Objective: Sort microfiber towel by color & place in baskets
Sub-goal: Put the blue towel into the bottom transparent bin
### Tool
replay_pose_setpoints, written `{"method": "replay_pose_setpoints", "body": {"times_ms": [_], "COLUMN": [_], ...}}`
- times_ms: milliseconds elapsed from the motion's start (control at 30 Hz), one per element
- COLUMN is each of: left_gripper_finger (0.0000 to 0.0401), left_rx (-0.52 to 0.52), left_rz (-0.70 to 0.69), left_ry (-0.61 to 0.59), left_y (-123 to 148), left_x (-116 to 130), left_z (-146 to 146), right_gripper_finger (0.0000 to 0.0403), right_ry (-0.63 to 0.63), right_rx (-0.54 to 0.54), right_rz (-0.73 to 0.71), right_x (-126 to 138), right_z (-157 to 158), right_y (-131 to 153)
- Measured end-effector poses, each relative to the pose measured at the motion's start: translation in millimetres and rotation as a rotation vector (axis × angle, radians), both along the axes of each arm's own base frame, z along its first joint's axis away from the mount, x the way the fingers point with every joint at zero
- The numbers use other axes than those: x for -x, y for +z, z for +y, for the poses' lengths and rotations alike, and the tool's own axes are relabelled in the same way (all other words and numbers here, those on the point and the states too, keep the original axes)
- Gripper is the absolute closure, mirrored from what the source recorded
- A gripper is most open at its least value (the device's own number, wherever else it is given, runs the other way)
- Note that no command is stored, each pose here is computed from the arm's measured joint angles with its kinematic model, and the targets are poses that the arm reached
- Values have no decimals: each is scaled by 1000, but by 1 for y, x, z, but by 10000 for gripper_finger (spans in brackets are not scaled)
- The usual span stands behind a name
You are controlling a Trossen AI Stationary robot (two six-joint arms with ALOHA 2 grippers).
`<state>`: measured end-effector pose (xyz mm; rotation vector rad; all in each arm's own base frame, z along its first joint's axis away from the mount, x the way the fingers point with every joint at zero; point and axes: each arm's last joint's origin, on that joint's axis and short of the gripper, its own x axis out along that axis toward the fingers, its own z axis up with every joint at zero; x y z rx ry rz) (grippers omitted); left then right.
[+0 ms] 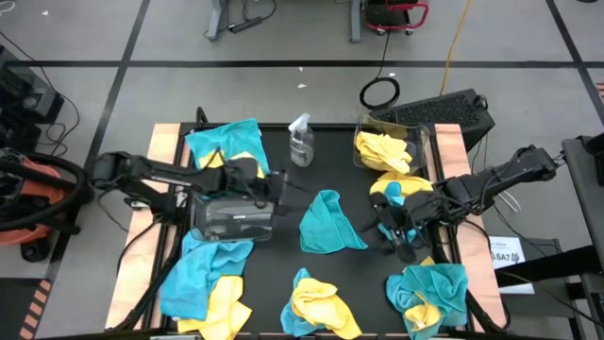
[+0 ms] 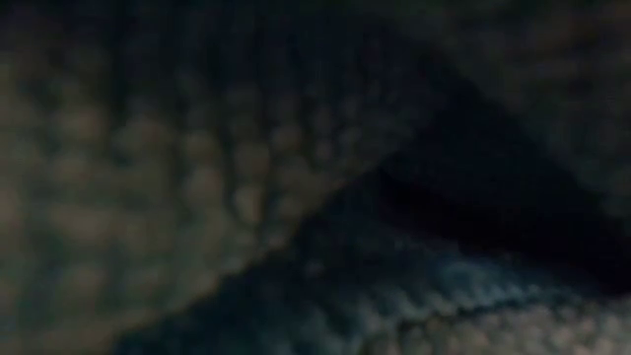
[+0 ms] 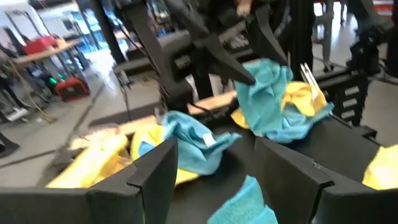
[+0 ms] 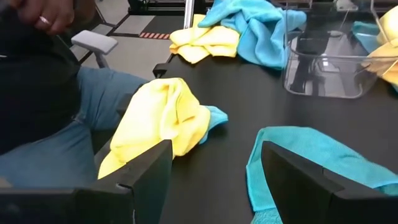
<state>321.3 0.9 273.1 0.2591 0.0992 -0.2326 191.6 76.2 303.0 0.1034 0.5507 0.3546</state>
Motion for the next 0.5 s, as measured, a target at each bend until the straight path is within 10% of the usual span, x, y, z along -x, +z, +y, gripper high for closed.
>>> {"method": "replay_pose_setpoints", "body": {"times_ms": [500], "left_gripper_finger": [180], "left_rx": [-54], "left_rz": [210], "left_ry": [-99], "left_y": [-62], "left_x": [-53], "left_z": [-25], "right_gripper_finger": [163], "right_ry": [-6], "right_rx": [8], "right_rz": [1], "right_x": [1], "right_z": [2], "right_y": [0]}}
